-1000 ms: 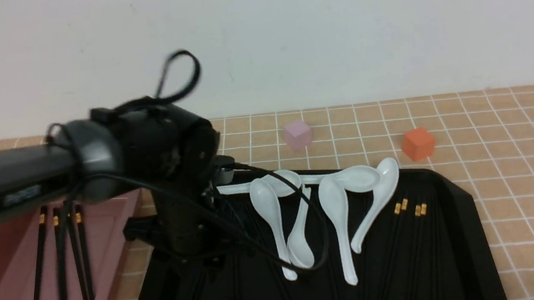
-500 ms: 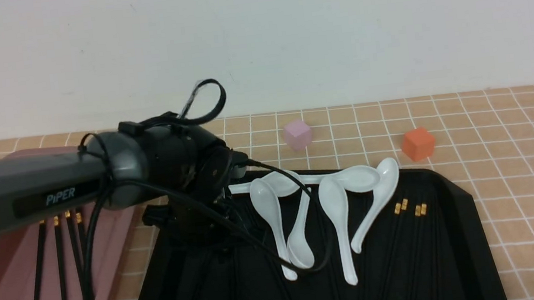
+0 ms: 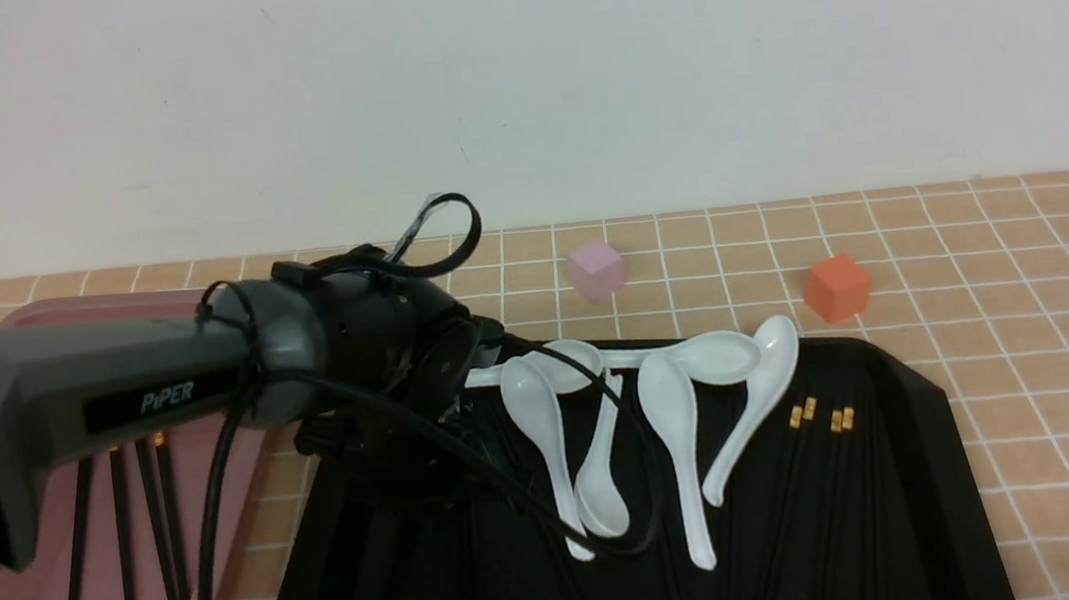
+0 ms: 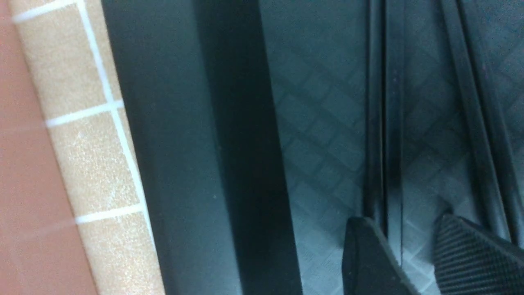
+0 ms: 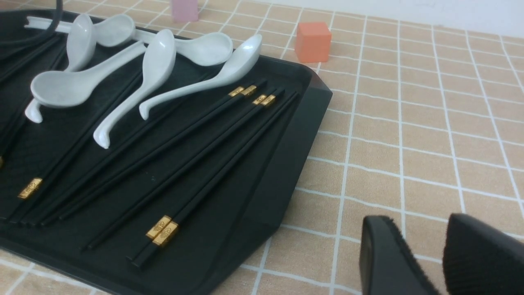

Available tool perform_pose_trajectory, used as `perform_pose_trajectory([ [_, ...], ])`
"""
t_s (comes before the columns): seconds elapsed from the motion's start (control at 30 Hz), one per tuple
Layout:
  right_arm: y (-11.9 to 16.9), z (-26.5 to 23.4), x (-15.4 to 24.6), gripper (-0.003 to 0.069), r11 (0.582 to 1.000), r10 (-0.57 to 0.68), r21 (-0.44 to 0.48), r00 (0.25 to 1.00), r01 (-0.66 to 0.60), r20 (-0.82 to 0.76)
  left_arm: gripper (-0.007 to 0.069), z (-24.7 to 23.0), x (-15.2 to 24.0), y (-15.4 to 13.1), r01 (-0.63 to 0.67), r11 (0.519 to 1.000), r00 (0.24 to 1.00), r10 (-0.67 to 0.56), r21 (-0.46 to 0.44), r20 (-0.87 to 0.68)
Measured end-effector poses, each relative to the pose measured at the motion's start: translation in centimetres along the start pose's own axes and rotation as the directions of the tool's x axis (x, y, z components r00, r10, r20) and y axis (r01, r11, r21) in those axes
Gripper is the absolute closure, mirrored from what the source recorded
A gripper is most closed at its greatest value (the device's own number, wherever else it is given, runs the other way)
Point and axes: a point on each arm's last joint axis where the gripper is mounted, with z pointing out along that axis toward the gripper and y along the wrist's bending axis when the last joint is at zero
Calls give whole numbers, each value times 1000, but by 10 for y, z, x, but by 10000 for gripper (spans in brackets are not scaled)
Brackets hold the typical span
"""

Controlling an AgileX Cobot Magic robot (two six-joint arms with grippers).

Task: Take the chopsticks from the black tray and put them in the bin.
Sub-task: Use the left arm to grab a pair of chopsticks

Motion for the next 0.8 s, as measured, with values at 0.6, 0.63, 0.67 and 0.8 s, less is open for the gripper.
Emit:
perform_pose_trajectory([
  [0.6,0,0,0,419,1000,0,0,1000,0,0,549,6,1,-4,92,996,994,-92,-10,-55],
  [0.63,0,0,0,419,1000,0,0,1000,0,0,549,4,1,-4,94,996,994,-95,-9,-54],
  [0.67,0,0,0,419,1000,0,0,1000,0,0,549,3,1,-4,95,995,994,-95,-9,-53],
  [0.8,0,0,0,419,1000,0,0,1000,0,0,559,-2,2,-2,98,995,994,-98,-12,-56],
])
